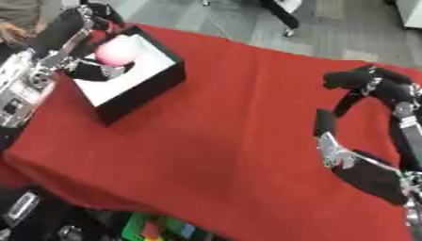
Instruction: Pick up the objects with one hand, pass them to the other hand, and then place them into the box on the other side of the table.
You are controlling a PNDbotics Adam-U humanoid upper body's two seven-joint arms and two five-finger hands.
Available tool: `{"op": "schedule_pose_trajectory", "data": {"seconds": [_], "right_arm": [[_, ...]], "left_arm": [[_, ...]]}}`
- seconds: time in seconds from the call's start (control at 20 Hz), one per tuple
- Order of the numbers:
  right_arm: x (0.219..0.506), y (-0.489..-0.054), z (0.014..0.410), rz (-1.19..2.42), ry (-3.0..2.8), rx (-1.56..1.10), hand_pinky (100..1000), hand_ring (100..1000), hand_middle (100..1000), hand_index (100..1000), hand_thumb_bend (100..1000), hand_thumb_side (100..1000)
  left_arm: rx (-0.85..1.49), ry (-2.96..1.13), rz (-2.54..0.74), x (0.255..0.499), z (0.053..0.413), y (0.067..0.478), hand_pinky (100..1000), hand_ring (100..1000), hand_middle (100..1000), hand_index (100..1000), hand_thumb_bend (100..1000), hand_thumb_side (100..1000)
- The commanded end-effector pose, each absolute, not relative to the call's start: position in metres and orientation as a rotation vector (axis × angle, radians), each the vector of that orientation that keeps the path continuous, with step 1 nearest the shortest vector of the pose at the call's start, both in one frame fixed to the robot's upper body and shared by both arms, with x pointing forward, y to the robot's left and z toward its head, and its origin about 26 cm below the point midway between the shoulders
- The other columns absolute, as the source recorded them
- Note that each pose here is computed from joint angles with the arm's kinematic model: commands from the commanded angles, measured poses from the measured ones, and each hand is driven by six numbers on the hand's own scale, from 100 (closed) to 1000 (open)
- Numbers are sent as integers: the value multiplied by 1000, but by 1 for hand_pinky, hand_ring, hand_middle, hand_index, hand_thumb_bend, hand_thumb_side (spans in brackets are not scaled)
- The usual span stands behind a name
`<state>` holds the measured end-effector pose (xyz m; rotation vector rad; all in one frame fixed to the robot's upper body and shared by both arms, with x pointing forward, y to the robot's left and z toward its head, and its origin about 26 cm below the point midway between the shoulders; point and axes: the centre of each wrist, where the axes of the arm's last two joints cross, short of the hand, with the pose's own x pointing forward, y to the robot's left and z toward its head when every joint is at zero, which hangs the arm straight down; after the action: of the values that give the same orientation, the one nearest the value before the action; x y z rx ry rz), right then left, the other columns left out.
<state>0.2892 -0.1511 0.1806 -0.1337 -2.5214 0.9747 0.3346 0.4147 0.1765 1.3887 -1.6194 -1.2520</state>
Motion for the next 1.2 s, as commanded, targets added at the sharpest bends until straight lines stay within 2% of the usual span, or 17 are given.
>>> {"op": "schedule_pose_trajectory", "data": {"seconds": [0.05, 0.1, 0.15, 0.2, 0.25, 0.3, 0.35, 0.4, 0.45, 0.6, 0.7, 0.85, 0.95, 1.0, 1.05, 1.1, 1.2], "right_arm": [[287, -153, 186, 995, -2537, -133, 725, 438, 626, 766, 100, 355], [287, -152, 186, 995, -2536, -131, 725, 438, 625, 766, 100, 355], [287, -152, 186, 995, -2535, -129, 724, 438, 625, 765, 100, 356], [287, -152, 186, 995, -2534, -128, 724, 437, 625, 765, 100, 356], [287, -152, 186, 995, -2533, -127, 724, 437, 625, 765, 100, 357], [287, -152, 185, 996, -2532, -127, 724, 437, 625, 765, 100, 358], [287, -152, 185, 996, -2532, -126, 724, 436, 625, 765, 100, 360], [287, -152, 185, 996, -2532, -126, 724, 436, 625, 765, 100, 358], [288, -151, 185, 997, -2532, -125, 724, 436, 624, 765, 100, 359], [288, -151, 185, 1001, -2532, -122, 725, 436, 624, 766, 100, 361], [288, -151, 185, 1003, -2532, -121, 725, 436, 625, 766, 100, 361], [288, -151, 185, 1005, -2532, -123, 725, 436, 625, 767, 100, 360], [288, -152, 185, 1002, -2530, -128, 725, 436, 625, 768, 100, 359], [289, -153, 185, 999, -2528, -135, 725, 436, 626, 768, 100, 358], [289, -154, 185, 994, -2526, -144, 725, 437, 627, 770, 100, 357], [290, -156, 184, 984, -2523, -161, 725, 438, 627, 771, 100, 355], [294, -162, 184, 951, -2517, -210, 723, 439, 627, 773, 100, 348]], "left_arm": [[1564, -1385, -1326, 339, 181, 454, 774, 652, 614, 343, 641, 134], [1588, -1313, -1332, 341, 175, 464, 774, 652, 615, 344, 638, 142], [1605, -1255, -1331, 343, 170, 472, 777, 660, 626, 421, 564, 140], [1614, -1209, -1321, 344, 165, 481, 786, 676, 654, 520, 542, 150], [1615, -1169, -1315, 345, 161, 487, 811, 716, 724, 738, 556, 183], [1611, -1136, -1313, 345, 159, 492, 821, 734, 757, 819, 576, 253], [1613, -1114, -1310, 346, 158, 495, 840, 752, 794, 918, 632, 508], [1624, -1102, -1303, 346, 160, 497, 838, 754, 804, 948, 654, 564], [1639, -1100, -1293, 347, 162, 497, 841, 753, 822, 1000, 728, 644], [1706, -1151, -1244, 349, 174, 495, 844, 756, 838, 1000, 771, 734], [1733, -1204, -1213, 350, 181, 491, 842, 756, 843, 1000, 779, 706], [1772, -1295, -1169, 350, 195, 484, 840, 762, 840, 1000, 752, 601], [1770, -1406, -1123, 350, 205, 473, 838, 780, 834, 1000, 612, 514], [1751, -1487, -1088, 349, 212, 465, 839, 791, 834, 992, 545, 518], [1717, -1569, -1051, 347, 217, 456, 837, 814, 835, 978, 453, 624], [1659, -1663, -1011, 344, 223, 445, 836, 837, 835, 972, 315, 513], [1506, -1838, -942, 336, 234, 421, 836, 870, 835, 959, 151, 536]]}}
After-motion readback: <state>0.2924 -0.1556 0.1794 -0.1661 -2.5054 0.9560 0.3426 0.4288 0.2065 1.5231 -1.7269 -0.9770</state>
